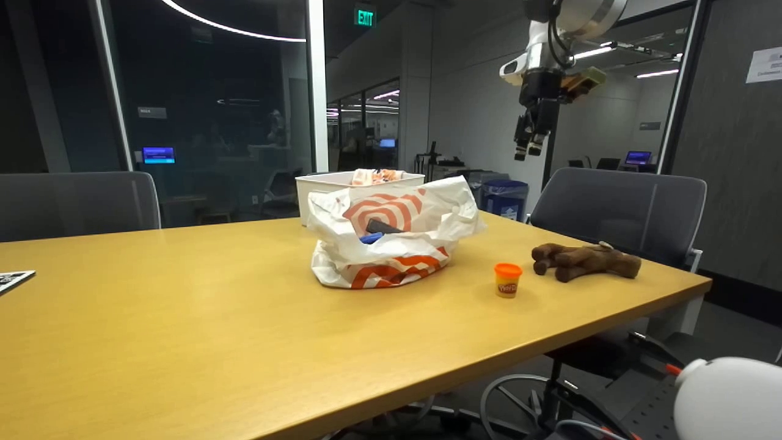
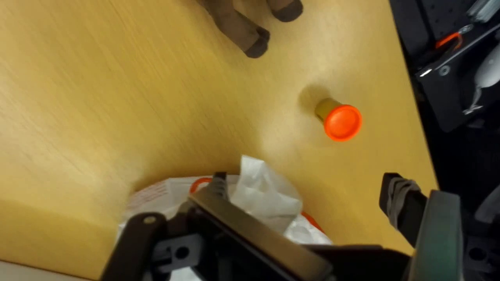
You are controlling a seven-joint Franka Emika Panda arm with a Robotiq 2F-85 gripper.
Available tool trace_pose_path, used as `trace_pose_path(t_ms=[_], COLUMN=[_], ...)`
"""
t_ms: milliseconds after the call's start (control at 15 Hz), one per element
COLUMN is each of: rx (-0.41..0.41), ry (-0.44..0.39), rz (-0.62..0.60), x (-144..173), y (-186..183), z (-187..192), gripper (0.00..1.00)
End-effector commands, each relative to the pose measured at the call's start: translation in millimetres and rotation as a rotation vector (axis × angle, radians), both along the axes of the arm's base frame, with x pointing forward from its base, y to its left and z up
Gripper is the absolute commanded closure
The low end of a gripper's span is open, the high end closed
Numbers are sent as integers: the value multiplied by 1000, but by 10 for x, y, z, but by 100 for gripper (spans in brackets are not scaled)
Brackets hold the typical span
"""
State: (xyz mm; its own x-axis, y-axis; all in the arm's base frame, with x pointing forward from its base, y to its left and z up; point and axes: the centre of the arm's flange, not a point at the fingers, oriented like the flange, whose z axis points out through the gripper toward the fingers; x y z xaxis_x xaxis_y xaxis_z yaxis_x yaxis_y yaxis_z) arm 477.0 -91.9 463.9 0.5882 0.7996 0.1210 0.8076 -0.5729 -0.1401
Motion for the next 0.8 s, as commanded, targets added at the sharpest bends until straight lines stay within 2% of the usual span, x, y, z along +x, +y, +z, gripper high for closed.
trace_pose_path(t_ms=[0,400,733], rx=[-43,-153,-251], ry=[-69,-6,86], rz=[-173,-348,-459], x=[123,-163,-430], y=[-151,-228,-386], z=[-599,-1354,-1836], gripper=[0,0,0])
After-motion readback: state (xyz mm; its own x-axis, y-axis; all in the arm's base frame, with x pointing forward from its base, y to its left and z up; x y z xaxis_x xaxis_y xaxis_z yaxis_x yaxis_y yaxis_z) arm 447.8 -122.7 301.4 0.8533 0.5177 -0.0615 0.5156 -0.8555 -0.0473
